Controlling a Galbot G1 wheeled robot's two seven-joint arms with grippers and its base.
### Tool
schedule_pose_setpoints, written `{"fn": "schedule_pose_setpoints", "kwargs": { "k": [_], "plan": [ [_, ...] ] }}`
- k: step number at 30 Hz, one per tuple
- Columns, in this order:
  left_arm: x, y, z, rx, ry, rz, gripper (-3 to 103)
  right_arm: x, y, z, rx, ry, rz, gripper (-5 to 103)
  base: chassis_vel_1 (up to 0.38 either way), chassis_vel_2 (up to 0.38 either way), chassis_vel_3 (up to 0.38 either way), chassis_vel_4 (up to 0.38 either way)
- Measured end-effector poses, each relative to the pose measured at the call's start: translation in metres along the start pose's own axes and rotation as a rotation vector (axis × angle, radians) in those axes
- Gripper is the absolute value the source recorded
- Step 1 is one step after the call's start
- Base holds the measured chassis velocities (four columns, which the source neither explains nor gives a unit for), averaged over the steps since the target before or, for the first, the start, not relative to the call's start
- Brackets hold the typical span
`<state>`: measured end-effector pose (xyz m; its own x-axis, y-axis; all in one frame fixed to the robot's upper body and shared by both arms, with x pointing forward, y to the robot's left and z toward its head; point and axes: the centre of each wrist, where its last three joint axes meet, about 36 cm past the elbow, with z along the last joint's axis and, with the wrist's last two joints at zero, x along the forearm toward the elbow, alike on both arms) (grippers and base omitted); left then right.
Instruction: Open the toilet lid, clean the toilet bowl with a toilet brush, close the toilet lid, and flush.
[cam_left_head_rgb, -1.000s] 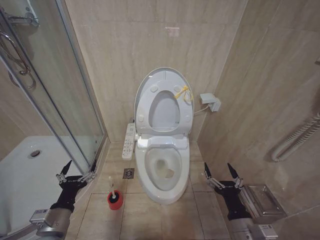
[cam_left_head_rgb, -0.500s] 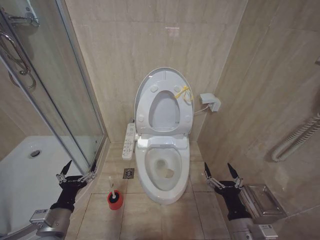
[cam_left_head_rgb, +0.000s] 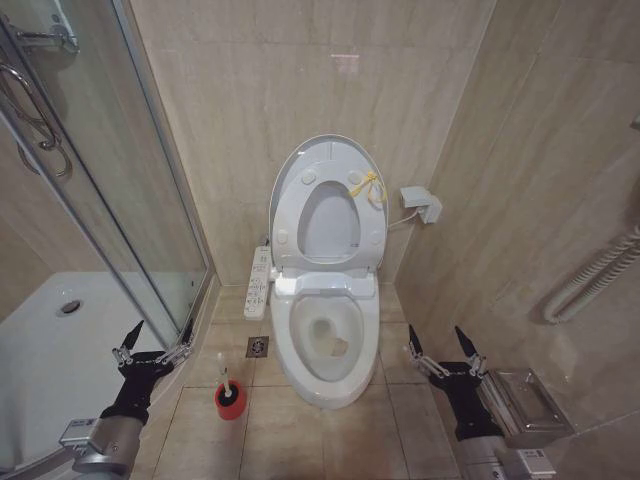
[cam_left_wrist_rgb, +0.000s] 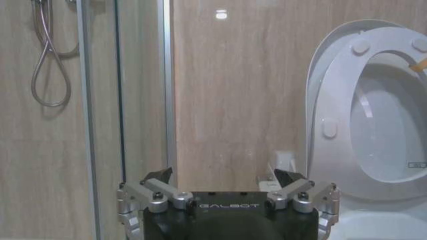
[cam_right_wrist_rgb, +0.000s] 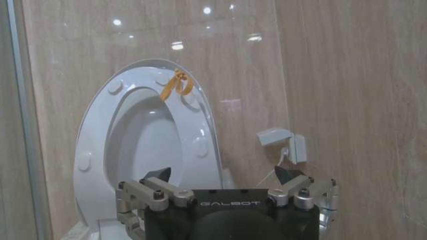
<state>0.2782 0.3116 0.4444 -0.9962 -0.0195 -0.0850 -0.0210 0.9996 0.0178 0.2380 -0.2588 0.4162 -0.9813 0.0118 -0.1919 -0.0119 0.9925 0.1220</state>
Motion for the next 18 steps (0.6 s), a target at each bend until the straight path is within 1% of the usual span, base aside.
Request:
{"fn": "schedule_pose_setpoints", "kwargs": {
  "k": [18],
  "plan": [
    [0.0,0.0,0.0,0.0,0.0,0.0,100,0.0,0.0,0.0,0.0,0.0,0.0,100,0.0,0.0,0.0,0.0]
  ]
}}
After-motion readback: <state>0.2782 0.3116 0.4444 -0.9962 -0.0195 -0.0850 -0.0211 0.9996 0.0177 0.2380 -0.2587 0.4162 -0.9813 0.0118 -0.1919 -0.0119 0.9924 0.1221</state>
